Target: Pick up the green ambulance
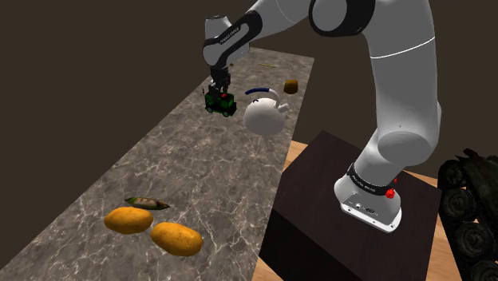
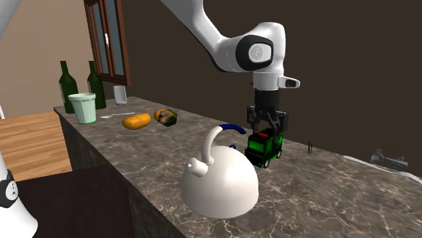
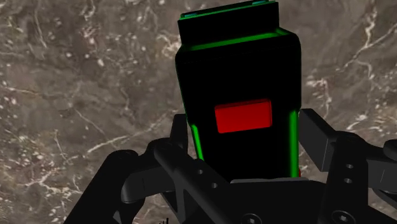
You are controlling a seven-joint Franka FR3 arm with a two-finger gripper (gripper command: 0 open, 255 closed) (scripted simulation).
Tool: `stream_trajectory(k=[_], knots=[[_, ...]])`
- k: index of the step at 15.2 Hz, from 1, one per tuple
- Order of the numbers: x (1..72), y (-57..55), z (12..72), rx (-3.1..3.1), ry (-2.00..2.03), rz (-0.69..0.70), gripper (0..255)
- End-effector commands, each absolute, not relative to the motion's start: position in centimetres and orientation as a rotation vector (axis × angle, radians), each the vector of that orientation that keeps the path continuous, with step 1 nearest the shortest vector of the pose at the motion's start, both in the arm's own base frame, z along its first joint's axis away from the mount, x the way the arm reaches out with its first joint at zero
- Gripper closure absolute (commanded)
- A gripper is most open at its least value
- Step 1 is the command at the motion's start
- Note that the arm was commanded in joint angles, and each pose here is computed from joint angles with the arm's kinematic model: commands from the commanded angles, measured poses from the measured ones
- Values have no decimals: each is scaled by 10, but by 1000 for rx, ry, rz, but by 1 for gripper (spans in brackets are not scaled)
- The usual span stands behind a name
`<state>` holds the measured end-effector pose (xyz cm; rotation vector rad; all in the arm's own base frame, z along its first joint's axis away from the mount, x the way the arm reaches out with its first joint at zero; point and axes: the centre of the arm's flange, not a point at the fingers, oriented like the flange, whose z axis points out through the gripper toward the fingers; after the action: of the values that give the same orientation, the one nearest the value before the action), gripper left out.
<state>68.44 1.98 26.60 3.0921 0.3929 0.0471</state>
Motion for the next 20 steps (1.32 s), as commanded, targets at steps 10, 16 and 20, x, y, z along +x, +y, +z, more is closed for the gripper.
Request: stream_trajectory(k=[10,16,20], knots=[[684,19,276,3092,392,46,255],[684,19,307,3092,392,46,255],[684,19,328,3092,392,46,255]])
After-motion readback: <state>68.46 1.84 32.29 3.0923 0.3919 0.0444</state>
